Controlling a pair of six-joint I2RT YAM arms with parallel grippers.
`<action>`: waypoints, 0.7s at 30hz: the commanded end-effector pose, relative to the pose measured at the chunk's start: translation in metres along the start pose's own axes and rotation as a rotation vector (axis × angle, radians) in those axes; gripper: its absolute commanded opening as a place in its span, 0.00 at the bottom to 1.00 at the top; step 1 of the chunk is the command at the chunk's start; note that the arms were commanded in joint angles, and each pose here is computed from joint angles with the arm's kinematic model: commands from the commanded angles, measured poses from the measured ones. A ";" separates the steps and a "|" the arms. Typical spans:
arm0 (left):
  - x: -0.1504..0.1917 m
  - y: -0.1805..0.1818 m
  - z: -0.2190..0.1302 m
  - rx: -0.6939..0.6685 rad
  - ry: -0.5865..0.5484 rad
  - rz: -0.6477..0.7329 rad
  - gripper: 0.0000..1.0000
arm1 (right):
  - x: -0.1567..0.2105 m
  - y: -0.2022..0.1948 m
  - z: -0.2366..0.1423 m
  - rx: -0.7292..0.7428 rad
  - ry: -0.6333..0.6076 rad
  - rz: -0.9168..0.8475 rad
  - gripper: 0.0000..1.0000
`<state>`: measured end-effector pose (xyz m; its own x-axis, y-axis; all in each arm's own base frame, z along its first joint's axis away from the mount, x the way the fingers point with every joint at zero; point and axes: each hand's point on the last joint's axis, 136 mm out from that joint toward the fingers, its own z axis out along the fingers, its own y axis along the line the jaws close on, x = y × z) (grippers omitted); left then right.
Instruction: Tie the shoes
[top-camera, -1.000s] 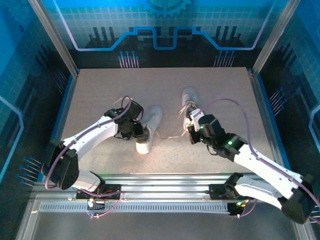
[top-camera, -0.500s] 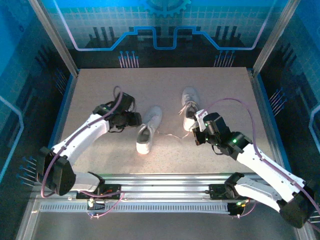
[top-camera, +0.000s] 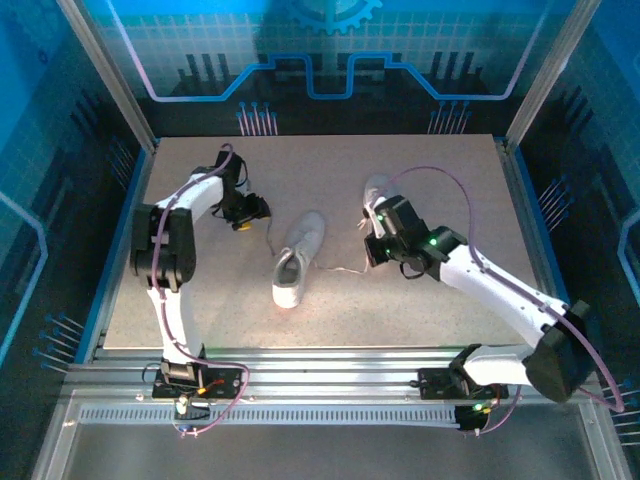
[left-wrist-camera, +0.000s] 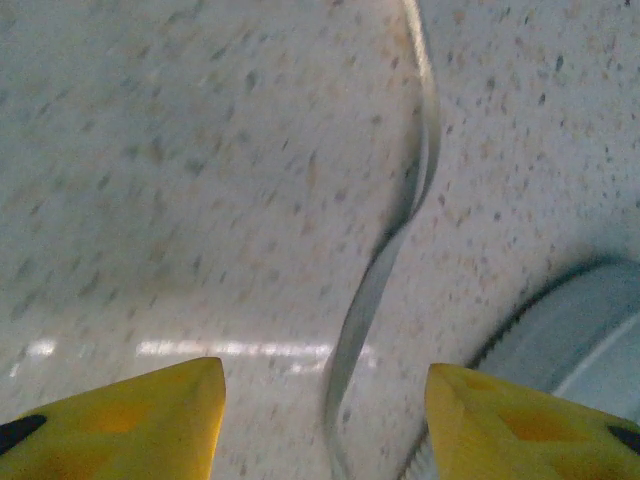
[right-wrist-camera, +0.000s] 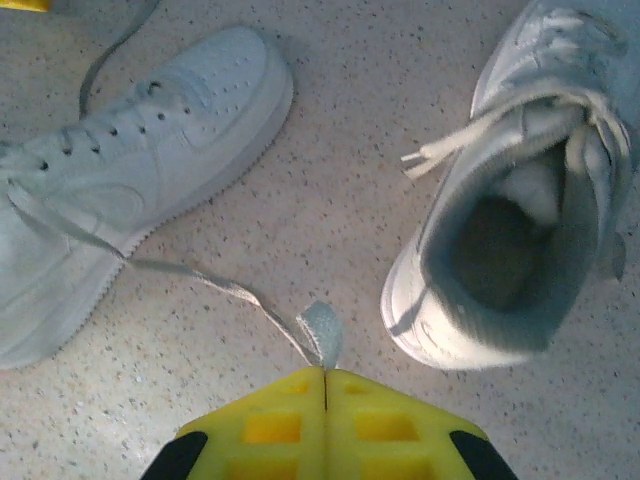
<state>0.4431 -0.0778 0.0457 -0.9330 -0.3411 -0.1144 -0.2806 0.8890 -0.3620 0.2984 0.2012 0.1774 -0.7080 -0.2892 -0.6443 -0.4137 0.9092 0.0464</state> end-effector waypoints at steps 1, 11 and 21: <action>-0.016 -0.009 0.004 -0.035 -0.005 0.056 0.56 | -0.014 0.004 0.003 0.019 0.011 0.003 0.00; -0.038 -0.002 0.050 -0.268 0.021 0.225 0.54 | -0.028 0.003 0.017 0.055 0.051 -0.005 0.00; -0.037 -0.012 0.037 -0.287 0.019 0.299 0.00 | -0.034 0.000 0.003 0.066 0.033 -0.005 0.00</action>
<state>0.4995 -0.0720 0.0170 -0.9783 -0.1048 -0.1785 -0.1060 0.9944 -0.0029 0.3246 0.2157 0.1789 -0.7390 -0.3100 -0.5981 -0.3923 0.9198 0.0080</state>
